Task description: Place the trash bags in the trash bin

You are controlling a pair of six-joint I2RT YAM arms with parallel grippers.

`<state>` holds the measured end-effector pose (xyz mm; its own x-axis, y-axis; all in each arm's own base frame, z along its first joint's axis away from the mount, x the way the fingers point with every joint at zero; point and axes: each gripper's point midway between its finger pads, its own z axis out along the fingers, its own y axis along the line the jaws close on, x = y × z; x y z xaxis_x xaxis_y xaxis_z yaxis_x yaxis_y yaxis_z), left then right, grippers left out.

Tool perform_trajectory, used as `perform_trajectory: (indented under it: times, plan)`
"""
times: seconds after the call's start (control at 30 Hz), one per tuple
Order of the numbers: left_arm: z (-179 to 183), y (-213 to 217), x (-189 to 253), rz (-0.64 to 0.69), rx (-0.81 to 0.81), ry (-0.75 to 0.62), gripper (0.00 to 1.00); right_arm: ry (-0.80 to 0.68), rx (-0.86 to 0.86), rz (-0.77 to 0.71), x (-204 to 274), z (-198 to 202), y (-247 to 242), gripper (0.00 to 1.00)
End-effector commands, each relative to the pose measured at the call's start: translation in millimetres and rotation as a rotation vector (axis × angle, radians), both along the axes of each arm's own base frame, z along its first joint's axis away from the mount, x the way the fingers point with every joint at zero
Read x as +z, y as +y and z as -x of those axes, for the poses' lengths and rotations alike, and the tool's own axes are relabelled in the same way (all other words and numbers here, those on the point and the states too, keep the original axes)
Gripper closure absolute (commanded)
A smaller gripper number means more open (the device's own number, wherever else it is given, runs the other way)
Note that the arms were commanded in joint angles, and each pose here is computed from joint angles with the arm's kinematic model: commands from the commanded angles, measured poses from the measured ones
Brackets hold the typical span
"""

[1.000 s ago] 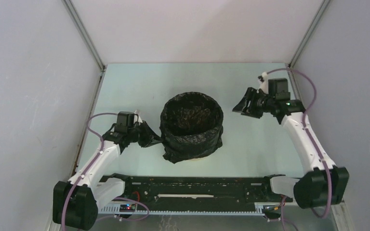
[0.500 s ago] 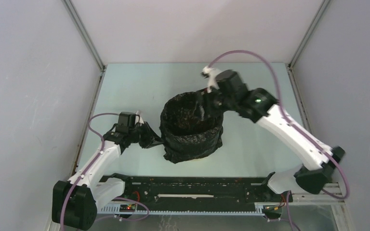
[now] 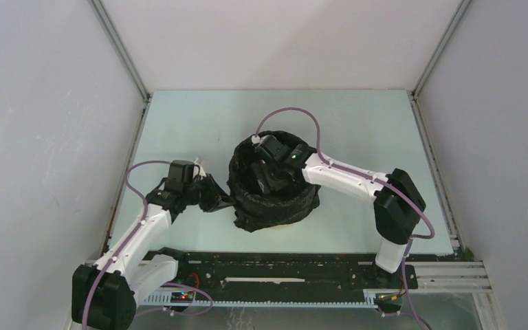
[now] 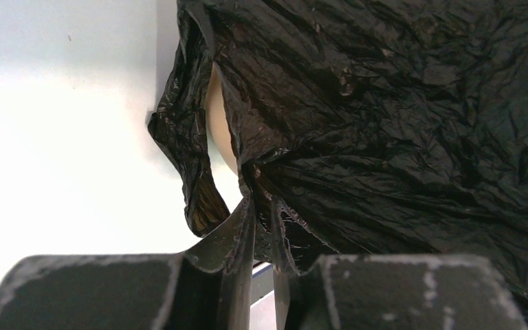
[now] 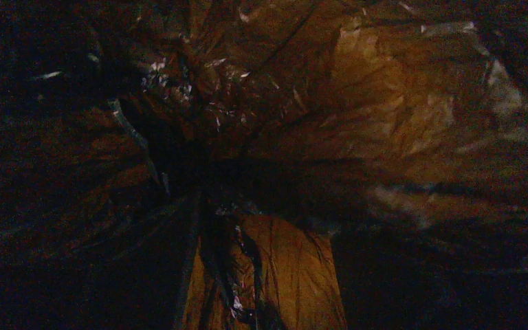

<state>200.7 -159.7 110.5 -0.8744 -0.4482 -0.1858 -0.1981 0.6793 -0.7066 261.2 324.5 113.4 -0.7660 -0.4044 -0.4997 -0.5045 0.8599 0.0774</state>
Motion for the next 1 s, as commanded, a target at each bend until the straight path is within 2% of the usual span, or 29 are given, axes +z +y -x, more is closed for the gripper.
perform_trajectory:
  times: [0.0, 0.17, 0.27, 0.6, 0.77, 0.97]
  plan:
    - [-12.8, -7.1, 35.5, 0.035, -0.008, -0.096, 0.82, -0.066, -0.068, -0.059, -21.3, -17.5, 19.1, 0.25]
    - [-12.2, -9.5, 36.1, 0.038, -0.012, -0.095, 0.82, -0.006, -0.091, -0.021, -64.8, -15.0, 22.4, 0.25]
    - [-11.9, -10.3, 35.2, 0.036, -0.014, -0.095, 0.83, 0.006, -0.091, 0.001, -67.3, -10.6, 18.6, 0.25]
    - [-14.1, -12.4, 38.0, 0.037, -0.015, -0.108, 0.85, -0.085, -0.069, -0.087, 33.4, -6.2, 8.8, 0.24]
    - [-13.6, -11.4, 49.0, 0.04, -0.01, -0.131, 0.87, -0.133, -0.047, -0.092, 43.3, -8.8, 4.6, 0.24]
    - [-15.8, -12.5, 56.6, 0.053, 0.005, -0.135, 0.87, -0.212, -0.058, -0.215, 48.5, -37.3, 43.6, 0.26]
